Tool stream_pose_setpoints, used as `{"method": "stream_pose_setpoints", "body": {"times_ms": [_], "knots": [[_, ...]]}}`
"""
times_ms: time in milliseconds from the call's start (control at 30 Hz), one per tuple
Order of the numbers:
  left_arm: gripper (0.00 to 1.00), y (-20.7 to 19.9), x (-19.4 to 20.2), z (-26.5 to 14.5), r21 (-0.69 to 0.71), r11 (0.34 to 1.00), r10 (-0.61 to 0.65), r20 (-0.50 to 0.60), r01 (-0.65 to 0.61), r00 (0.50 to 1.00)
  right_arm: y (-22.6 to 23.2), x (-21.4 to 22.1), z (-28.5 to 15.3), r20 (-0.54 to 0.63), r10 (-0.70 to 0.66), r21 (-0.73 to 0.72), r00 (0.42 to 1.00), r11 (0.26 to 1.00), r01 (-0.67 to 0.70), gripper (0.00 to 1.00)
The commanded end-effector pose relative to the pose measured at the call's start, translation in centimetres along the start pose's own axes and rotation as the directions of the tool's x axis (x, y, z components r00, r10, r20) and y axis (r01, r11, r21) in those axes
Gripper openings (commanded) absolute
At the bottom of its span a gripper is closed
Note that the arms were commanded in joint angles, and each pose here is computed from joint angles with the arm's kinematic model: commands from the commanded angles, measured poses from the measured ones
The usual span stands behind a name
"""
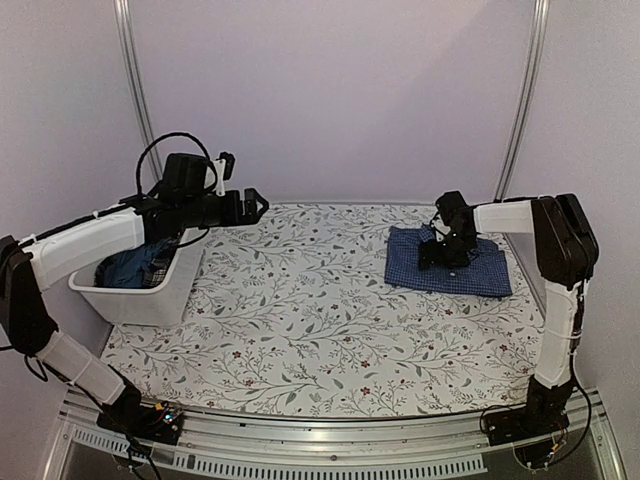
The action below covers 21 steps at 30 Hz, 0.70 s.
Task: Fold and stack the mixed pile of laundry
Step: Move the square-folded shirt to the corner of the board.
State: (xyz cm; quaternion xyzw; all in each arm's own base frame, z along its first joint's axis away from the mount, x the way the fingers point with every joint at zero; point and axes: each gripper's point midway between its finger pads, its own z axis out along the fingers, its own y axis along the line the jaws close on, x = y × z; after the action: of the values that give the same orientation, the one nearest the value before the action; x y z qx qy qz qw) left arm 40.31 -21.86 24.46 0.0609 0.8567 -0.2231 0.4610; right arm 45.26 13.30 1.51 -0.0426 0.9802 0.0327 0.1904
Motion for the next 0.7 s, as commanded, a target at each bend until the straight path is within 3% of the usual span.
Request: {"method": "stream_pose_setpoints", "body": {"times_ms": [0, 200, 333, 533, 667], "knots": [[1.0, 0.2, -1.7, 0.2, -0.017, 1.0, 0.027, 0.029, -0.026, 0.999, -6.8, 6.7, 3.1, -0.273, -0.061, 0.065, 0.96, 0.994, 0.082, 0.88], [1.0, 0.1, -2.0, 0.9, -0.015, 0.999, 0.04, 0.022, -0.04, 0.999, -9.1, 3.6, 1.6, -0.219, -0.052, 0.076, 0.974, 0.995, 0.07, 0.9], [1.0, -0.1, -2.2, 0.8, -0.008, 0.999, 0.052, 0.027, -0.052, 0.998, -8.3, 1.7, -3.2, -0.123, 0.072, 0.063, 0.99, 0.996, -0.065, 0.92], [1.0, 0.1, -1.5, 0.8, -0.005, 0.998, 0.056, 0.022, -0.055, 0.998, -5.7, 7.0, -6.3, -0.177, 0.265, -0.03, 0.948, 0.961, -0.274, 0.92], [1.0, 0.3, -1.0, 1.1, -0.001, 0.998, 0.057, 0.01, -0.057, 0.998, -5.3, 10.9, -6.3, -0.222, 0.295, -0.015, 0.929, 0.952, -0.305, 0.92]]}}
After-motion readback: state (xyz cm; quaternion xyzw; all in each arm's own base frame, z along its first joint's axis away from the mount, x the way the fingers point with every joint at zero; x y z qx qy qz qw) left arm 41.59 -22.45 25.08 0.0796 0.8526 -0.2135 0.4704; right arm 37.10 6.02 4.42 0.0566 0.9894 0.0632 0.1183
